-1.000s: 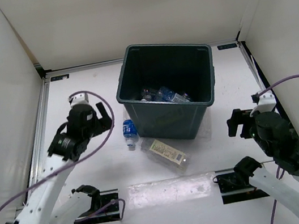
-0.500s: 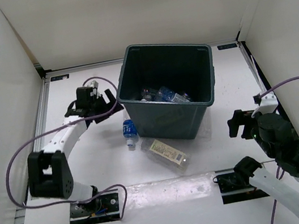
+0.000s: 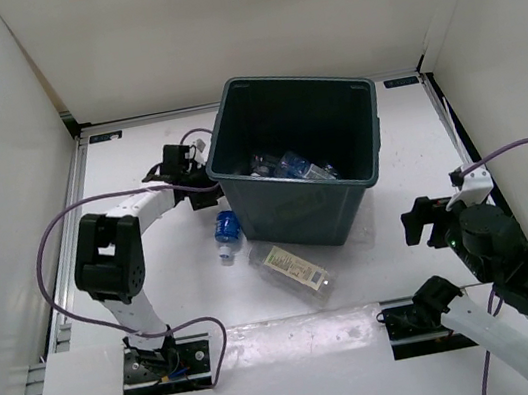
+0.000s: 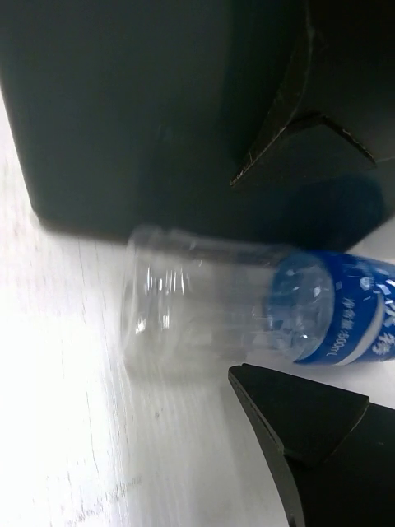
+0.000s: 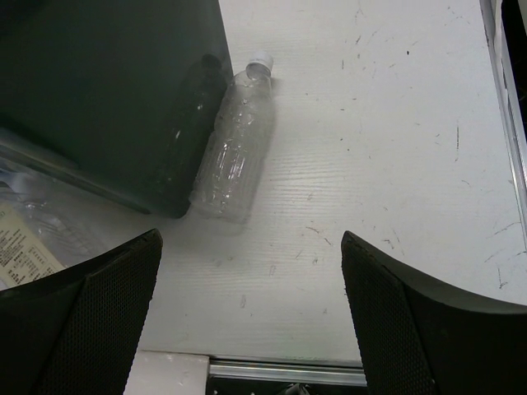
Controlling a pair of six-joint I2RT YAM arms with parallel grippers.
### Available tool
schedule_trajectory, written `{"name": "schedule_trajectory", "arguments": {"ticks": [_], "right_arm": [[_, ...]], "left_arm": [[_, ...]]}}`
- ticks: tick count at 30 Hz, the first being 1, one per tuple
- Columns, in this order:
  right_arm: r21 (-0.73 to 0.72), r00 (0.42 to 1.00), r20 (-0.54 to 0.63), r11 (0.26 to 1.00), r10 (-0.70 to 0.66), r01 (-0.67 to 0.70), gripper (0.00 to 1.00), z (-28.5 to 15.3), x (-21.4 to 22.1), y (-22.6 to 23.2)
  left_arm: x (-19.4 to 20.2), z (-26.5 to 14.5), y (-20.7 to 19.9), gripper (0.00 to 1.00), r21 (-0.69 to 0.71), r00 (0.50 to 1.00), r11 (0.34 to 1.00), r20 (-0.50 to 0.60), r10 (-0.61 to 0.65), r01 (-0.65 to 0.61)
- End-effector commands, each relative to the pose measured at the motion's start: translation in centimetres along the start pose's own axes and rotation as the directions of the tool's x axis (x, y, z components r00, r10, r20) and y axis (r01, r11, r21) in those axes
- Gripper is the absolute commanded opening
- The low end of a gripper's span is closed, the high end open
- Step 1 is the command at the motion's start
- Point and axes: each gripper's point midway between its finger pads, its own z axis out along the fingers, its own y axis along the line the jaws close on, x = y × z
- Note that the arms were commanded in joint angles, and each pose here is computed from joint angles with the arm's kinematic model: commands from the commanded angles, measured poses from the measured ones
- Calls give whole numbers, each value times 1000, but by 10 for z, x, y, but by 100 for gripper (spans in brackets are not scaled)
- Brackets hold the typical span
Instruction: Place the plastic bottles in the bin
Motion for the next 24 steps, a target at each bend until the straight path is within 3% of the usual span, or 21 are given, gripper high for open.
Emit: {"name": "schedule_trajectory", "arguments": {"ticks": [1,8,11,14,15,16,17,21,22,24], "right_arm": [[2,999,37,1000,18,-18,90,-4,-8,-2],[5,998,50,1000,29,-30,90,-6,-10,-3],[3,998,51,1000,30,-30,90,-6,-10,-3],[6,998,52,1000,28,-28,90,-7,-10,-4],[2,998,54,1000,31,-31,90,-7,-10,-4],[6,998,56,999,36,-36,90,-7,-10,-5],[9,998,57,999,34,-35,90,-7,-11,-5],[10,997,61,999,40,-40,90,-8,-10,-6],[15,998,60,999,37,-38,90,-8,-10,-7],[16,998,56,999,37,-38,90,-7,-9,-7]], "left_arm": [[-4,8,0,95,9,999,999,-3,37,-36],[18,22,19,92,-26,998,999,-56,26,-28],[21,25,18,83,-21,997,999,-75,26,-28],[22,26,16,68,-19,995,1000,-94,18,-20],[23,26,16,61,-16,995,1000,-99,15,-16],[23,24,17,39,-27,995,1000,-101,9,-12],[25,21,22,34,-59,995,998,-99,-3,-3],[9,-18,19,31,-134,1000,991,19,4,-1],[19,-27,31,31,-197,1000,980,1,-20,20],[2,-63,19,31,-206,995,978,96,1,19]]}}
